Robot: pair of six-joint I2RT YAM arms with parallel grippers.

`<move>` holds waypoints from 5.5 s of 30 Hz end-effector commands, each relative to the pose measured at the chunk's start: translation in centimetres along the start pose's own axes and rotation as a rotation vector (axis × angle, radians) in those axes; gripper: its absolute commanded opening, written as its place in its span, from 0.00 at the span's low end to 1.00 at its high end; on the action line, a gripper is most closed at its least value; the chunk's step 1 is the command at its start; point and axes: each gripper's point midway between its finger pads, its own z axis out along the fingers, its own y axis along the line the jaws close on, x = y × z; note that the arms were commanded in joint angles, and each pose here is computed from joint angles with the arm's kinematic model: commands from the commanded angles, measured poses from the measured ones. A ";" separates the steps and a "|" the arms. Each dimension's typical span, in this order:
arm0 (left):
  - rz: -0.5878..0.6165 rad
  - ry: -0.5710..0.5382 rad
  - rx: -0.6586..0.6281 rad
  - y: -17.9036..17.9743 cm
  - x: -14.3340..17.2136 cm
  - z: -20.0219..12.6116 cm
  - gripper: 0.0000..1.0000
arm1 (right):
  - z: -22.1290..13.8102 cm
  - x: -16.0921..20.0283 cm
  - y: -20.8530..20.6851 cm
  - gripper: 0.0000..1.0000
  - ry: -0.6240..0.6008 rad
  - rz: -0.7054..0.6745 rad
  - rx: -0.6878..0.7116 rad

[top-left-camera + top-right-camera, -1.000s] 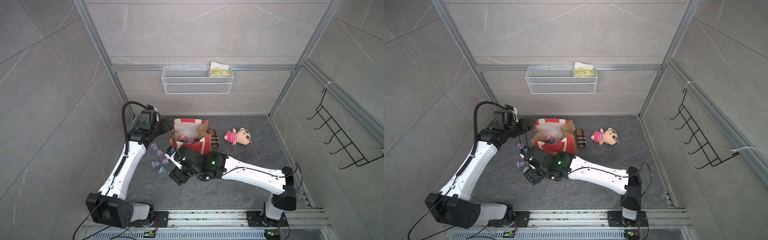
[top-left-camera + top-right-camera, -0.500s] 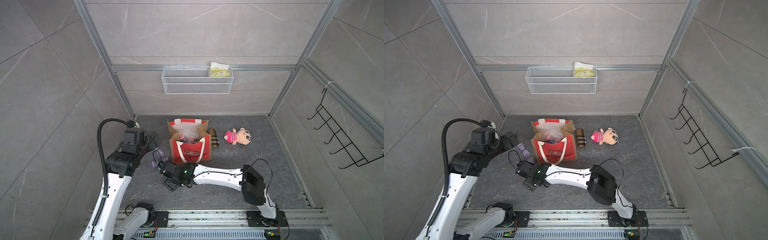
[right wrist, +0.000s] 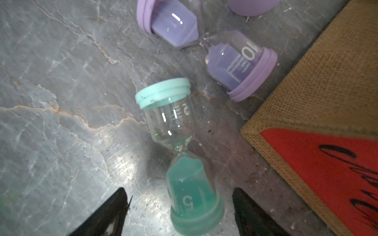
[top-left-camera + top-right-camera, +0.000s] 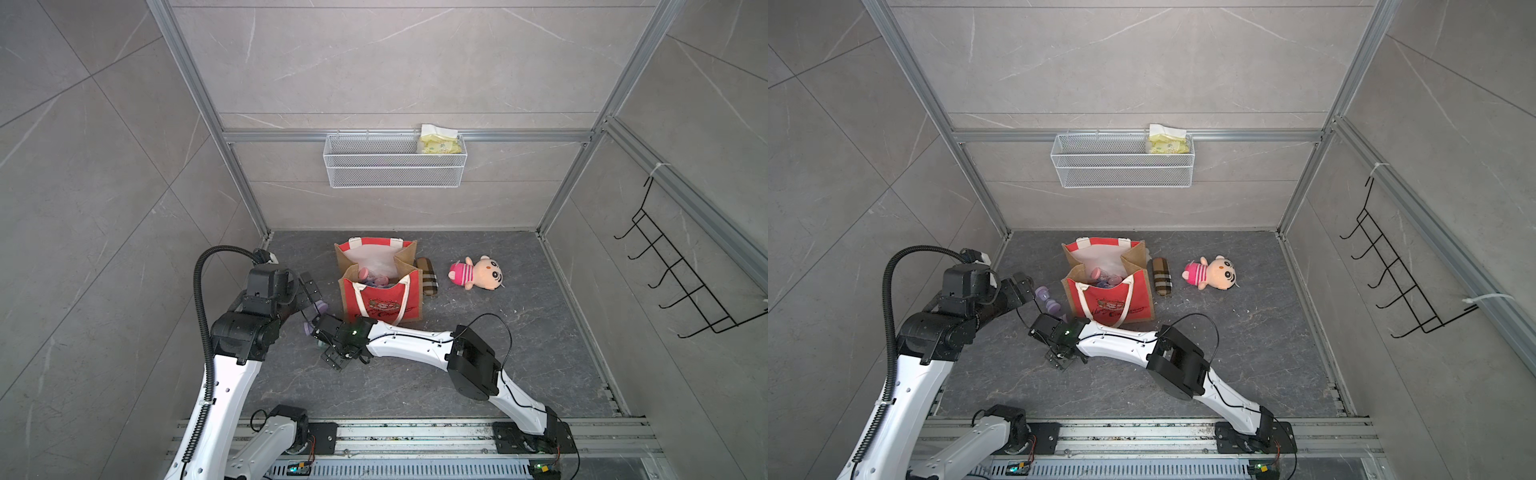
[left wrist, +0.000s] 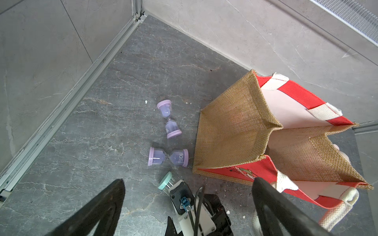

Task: Put the hourglass into the canvas bag
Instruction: Pick up the hourglass from the center of the board, then place the hourglass in the canvas bag.

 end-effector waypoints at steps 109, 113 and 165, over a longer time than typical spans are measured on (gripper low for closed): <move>-0.003 0.252 0.321 -13.5 -0.2 16.4 0.45 | -13.2 -6.3 -21.9 0.00 -0.107 0.684 0.115; -0.006 0.244 0.322 -13.2 0.2 16.6 0.31 | -11.1 -5.1 -22.0 0.00 -0.050 0.684 0.146; -0.037 0.161 0.359 -13.4 -1.0 14.9 0.15 | -10.0 -4.4 -20.7 0.60 -0.022 0.652 0.198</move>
